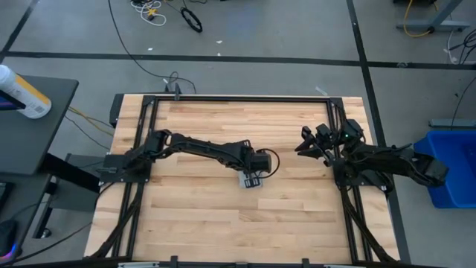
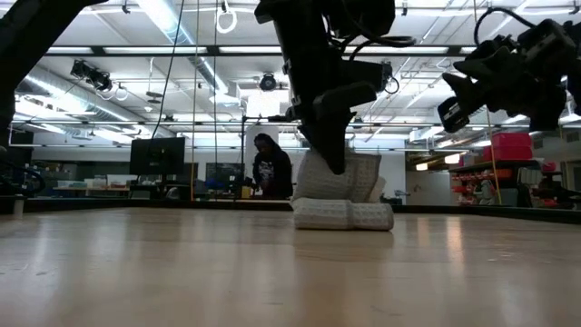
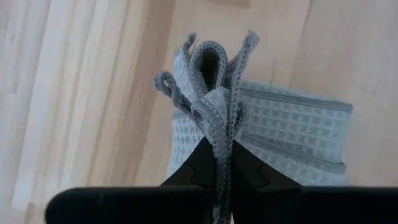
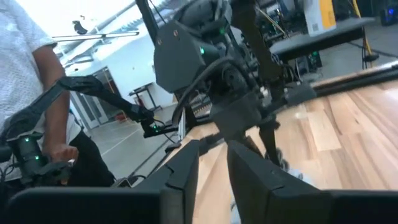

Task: Fold microfiber towels
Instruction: Fold the gray microfiber towel

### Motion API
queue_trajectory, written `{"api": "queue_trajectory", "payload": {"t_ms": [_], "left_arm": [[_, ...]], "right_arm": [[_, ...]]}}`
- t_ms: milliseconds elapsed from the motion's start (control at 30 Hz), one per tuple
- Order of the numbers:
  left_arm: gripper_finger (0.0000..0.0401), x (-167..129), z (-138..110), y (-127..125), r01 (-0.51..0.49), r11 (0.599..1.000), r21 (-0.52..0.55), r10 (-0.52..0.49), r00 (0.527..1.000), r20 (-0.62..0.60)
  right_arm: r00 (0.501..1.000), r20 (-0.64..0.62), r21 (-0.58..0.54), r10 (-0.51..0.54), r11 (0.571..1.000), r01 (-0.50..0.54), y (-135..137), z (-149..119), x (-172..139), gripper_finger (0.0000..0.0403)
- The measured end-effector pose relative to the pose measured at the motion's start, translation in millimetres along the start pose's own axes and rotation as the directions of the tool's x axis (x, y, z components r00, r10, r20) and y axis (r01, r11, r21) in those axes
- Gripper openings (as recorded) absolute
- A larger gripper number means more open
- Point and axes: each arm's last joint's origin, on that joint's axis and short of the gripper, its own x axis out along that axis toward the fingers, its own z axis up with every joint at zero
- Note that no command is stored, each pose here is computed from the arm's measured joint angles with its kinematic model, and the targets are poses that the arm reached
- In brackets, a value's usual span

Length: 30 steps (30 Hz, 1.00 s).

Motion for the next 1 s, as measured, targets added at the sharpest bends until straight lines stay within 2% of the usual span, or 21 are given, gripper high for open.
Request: {"api": "queue_trajectory", "payload": {"t_ms": [200,333,467,567,700,1000], "left_arm": [[0.0021,-1.0,1.3,-4.4,0.029,0.999,-0.016,-0.028,0.999,0.019],[0.0021,-1.1,5.5,-13.2,0.069,0.997,0.028,-0.071,0.995,0.075],[0.0021,6.1,2.1,-27.3,0.113,0.992,0.050,-0.116,0.991,0.061],[0.0021,13.8,-7.2,-36.1,0.107,0.991,0.082,-0.107,0.994,0.000],[0.0021,18.5,-12.7,-47.3,0.129,0.987,0.095,-0.127,0.992,-0.024],[0.0021,17.7,-15.2,-57.2,0.147,0.987,0.067,-0.146,0.989,-0.019]], "right_arm": [[0.999,0.037,-0.077,0.023,0.997,-0.020,4.1,6.6,-0.2,0.0065],[0.998,0.057,-0.129,0.038,0.991,-0.031,6.9,10.3,-0.5,0.0041],[0.996,0.071,-0.166,0.050,0.985,-0.037,8.9,12.8,-0.7,0.0027],[0.996,0.079,-0.177,0.048,0.984,-0.034,9.4,13.6,-0.8,0.0028],[0.995,0.087,-0.194,0.052,0.980,-0.035,10.5,14.9,-1.0,0.0038],[0.994,0.095,-0.214,0.059,0.976,-0.038,11.7,16.2,-1.1,0.0078]]}}
